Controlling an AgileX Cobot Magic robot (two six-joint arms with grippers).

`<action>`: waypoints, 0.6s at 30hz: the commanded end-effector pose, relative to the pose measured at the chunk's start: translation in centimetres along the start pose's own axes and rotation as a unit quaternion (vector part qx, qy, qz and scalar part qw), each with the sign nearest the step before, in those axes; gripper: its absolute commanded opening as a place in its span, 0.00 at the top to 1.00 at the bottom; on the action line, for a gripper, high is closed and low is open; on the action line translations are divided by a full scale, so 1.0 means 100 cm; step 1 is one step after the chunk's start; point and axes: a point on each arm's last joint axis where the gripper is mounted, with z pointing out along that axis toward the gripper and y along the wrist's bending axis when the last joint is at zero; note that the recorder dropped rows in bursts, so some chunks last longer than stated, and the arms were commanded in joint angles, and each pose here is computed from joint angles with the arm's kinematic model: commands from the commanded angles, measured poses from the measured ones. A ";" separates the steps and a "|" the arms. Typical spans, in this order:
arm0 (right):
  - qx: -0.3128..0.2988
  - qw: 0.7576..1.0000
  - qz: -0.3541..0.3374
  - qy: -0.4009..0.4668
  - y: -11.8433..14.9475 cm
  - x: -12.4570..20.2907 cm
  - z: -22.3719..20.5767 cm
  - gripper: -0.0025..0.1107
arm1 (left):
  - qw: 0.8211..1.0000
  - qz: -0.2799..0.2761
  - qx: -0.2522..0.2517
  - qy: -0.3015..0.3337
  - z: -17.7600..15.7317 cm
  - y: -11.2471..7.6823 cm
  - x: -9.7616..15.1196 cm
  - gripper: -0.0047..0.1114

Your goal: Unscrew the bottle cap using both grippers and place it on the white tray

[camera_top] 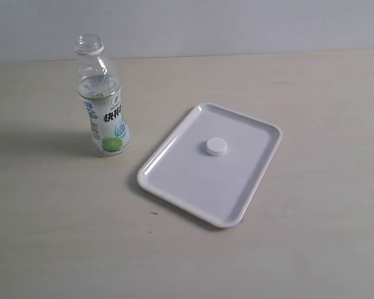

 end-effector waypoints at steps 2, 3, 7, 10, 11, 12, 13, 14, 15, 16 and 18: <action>0.124 0.987 -0.022 -0.099 -0.009 0.022 0.029 0.98 | 1.000 -0.003 0.002 -0.005 0.000 0.000 0.000 0.96; 0.143 0.986 -0.022 -0.079 -0.011 0.033 0.035 0.98 | 1.000 -0.003 0.002 -0.005 0.000 0.000 0.000 0.96; 0.227 0.974 -0.004 -0.015 -0.019 0.078 0.051 0.98 | 1.000 -0.003 0.002 -0.005 0.000 0.000 0.000 0.96; 0.280 0.960 0.017 0.006 -0.025 0.102 0.055 0.98 | 1.000 -0.003 0.002 -0.005 0.000 0.000 0.000 0.96; 0.292 0.956 0.020 0.016 -0.027 0.109 0.056 0.98 | 1.000 -0.003 0.002 -0.005 0.000 0.000 0.000 0.96; 0.305 0.952 0.023 0.028 -0.028 0.117 0.057 0.98 | 1.000 -0.003 0.002 -0.005 0.000 0.000 0.000 0.96; 0.316 0.948 0.027 0.040 -0.029 0.125 0.057 0.98 | 1.000 -0.003 0.002 -0.005 0.000 0.000 0.000 0.96; 0.323 0.945 0.030 0.049 -0.030 0.132 0.058 0.98 | 1.000 -0.003 0.002 -0.005 0.000 0.000 0.000 0.96; 0.328 0.942 0.032 0.059 -0.031 0.139 0.058 0.98 | 1.000 -0.003 0.002 -0.005 0.000 0.000 0.000 0.96; 0.330 0.941 0.032 0.068 -0.031 0.144 0.058 0.98 | 1.000 -0.003 0.002 -0.005 0.000 0.000 0.000 0.96; 0.329 0.940 0.036 0.078 -0.031 0.152 0.059 0.98 | 1.000 -0.003 0.002 -0.005 0.000 0.000 0.000 0.96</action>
